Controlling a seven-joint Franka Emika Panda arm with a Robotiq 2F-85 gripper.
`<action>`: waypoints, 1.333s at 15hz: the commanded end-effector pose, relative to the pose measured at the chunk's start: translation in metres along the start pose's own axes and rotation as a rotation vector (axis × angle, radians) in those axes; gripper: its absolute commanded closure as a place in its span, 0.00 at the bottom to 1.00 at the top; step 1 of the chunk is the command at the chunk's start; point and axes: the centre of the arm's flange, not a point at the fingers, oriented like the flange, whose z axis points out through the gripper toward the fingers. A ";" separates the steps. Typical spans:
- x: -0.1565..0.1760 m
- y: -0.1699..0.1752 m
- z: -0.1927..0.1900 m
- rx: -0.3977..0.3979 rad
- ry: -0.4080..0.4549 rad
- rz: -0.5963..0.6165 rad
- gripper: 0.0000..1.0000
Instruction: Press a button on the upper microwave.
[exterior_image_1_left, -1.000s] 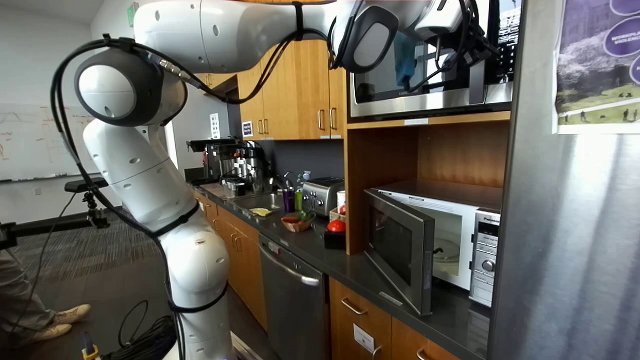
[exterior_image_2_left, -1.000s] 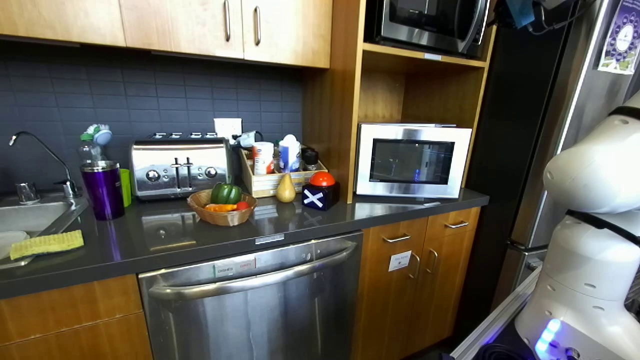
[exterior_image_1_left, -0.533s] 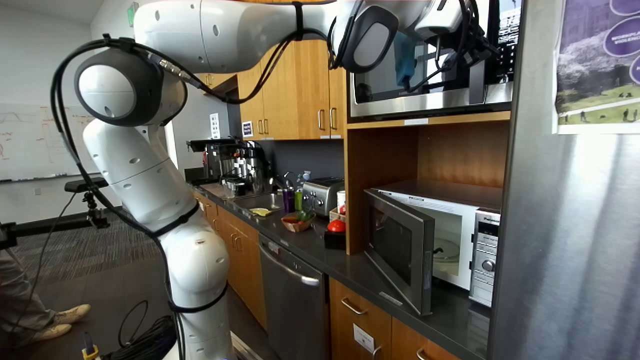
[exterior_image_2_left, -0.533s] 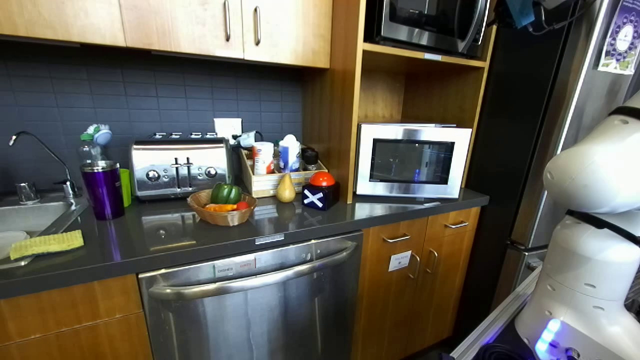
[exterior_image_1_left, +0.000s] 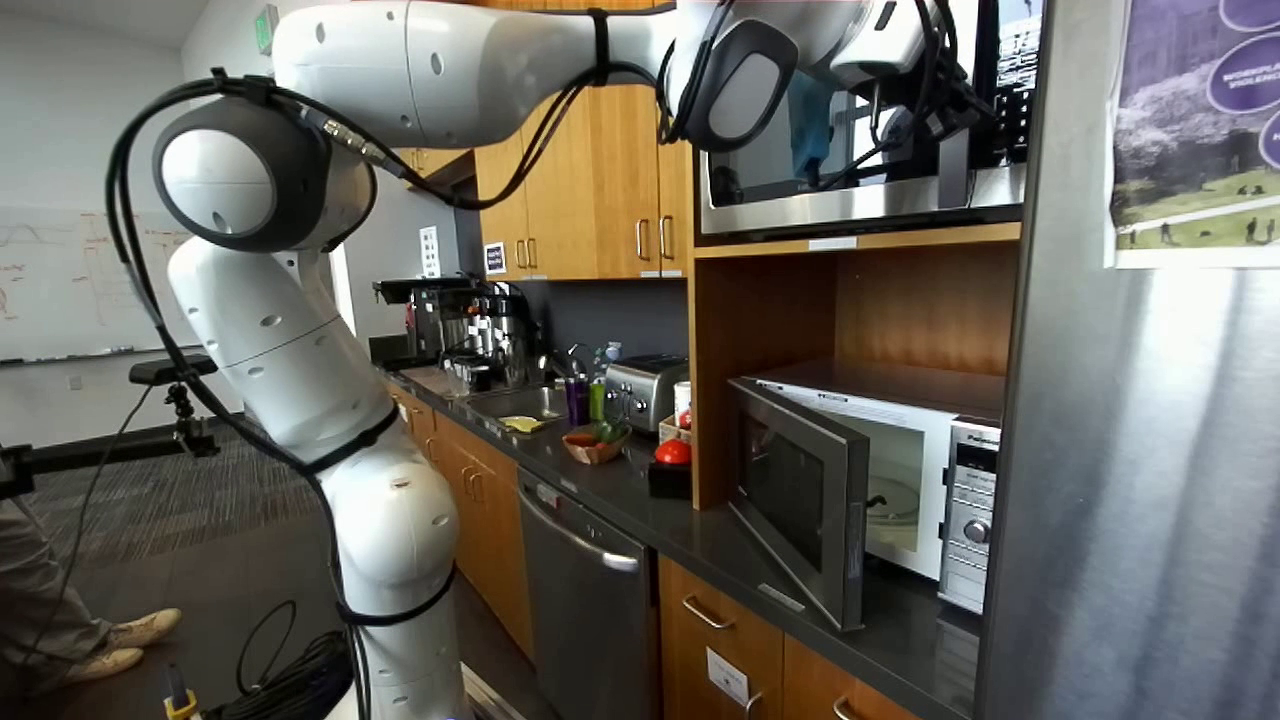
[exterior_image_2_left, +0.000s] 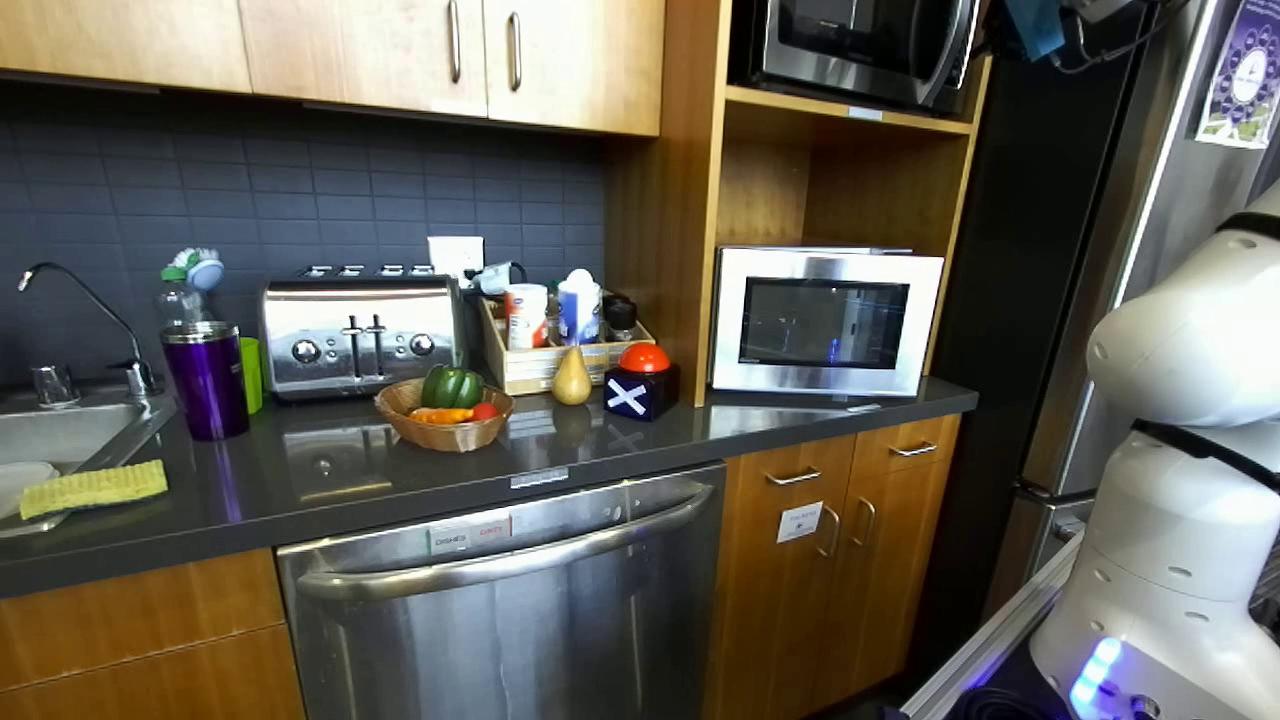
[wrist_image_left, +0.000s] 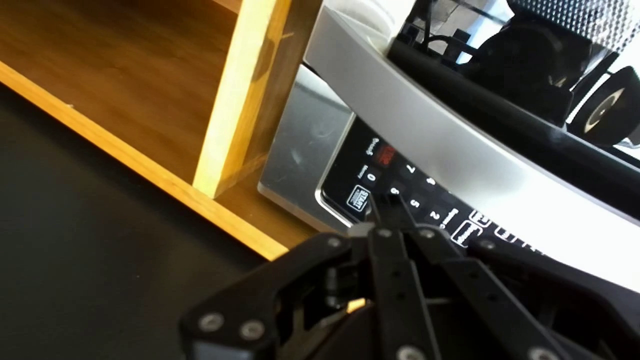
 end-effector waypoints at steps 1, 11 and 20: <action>-0.007 -0.001 0.004 0.029 0.017 -0.014 1.00; -0.013 -0.008 0.022 0.041 0.114 -0.039 1.00; -0.009 -0.014 0.034 0.040 0.150 -0.043 1.00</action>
